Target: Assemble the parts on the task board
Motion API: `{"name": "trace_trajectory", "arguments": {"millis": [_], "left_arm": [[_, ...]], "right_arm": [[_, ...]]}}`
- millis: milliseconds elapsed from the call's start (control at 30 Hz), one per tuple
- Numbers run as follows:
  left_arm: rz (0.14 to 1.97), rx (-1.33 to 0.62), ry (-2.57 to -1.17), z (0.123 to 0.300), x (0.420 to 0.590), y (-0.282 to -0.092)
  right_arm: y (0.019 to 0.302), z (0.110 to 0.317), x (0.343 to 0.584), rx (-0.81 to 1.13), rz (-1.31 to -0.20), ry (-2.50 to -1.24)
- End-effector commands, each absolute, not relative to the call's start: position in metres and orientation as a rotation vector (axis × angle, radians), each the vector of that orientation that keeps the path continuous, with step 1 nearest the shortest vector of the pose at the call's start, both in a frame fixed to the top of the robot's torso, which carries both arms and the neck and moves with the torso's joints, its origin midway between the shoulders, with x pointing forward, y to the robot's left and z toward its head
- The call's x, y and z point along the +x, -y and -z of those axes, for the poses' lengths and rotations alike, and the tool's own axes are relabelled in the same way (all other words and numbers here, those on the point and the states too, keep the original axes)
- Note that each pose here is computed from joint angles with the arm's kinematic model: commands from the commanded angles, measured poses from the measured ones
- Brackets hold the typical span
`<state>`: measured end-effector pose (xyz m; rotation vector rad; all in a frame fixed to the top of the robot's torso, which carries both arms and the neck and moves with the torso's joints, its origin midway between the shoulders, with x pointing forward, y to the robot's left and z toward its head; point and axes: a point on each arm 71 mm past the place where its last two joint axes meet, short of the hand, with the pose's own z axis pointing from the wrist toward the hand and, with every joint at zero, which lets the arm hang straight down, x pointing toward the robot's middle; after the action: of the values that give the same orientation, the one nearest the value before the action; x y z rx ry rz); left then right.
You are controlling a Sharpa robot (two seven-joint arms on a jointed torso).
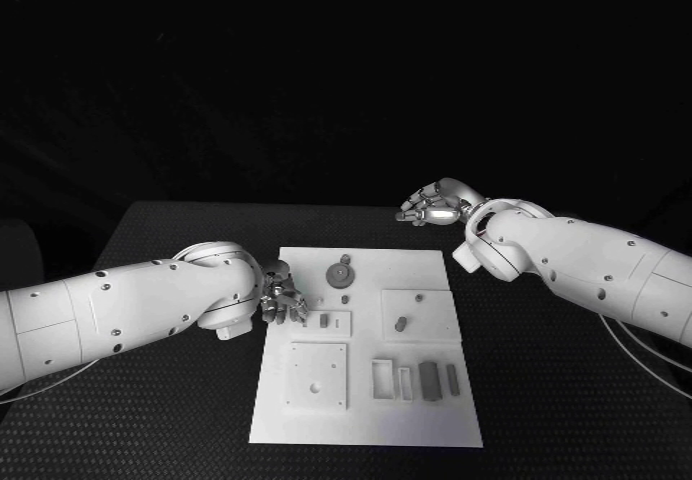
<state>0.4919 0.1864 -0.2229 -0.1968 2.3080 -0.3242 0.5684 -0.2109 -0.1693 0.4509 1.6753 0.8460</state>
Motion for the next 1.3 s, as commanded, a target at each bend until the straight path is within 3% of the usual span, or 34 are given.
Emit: {"name": "trace_trajectory", "arguments": {"millis": [33, 1300], "left_arm": [[0.304, -0.157, -2.299, 0.2226, 0.4911, -0.1847], [0.304, -0.117, -2.336, 0.2294, 0.4892, -0.1787]], "right_arm": [[0.2103, 0.1696, 0.5678, 0.443, -0.855, -1.683], [0.2084, 0.1694, 0.5673, 0.440, -0.859, -1.684]]}}
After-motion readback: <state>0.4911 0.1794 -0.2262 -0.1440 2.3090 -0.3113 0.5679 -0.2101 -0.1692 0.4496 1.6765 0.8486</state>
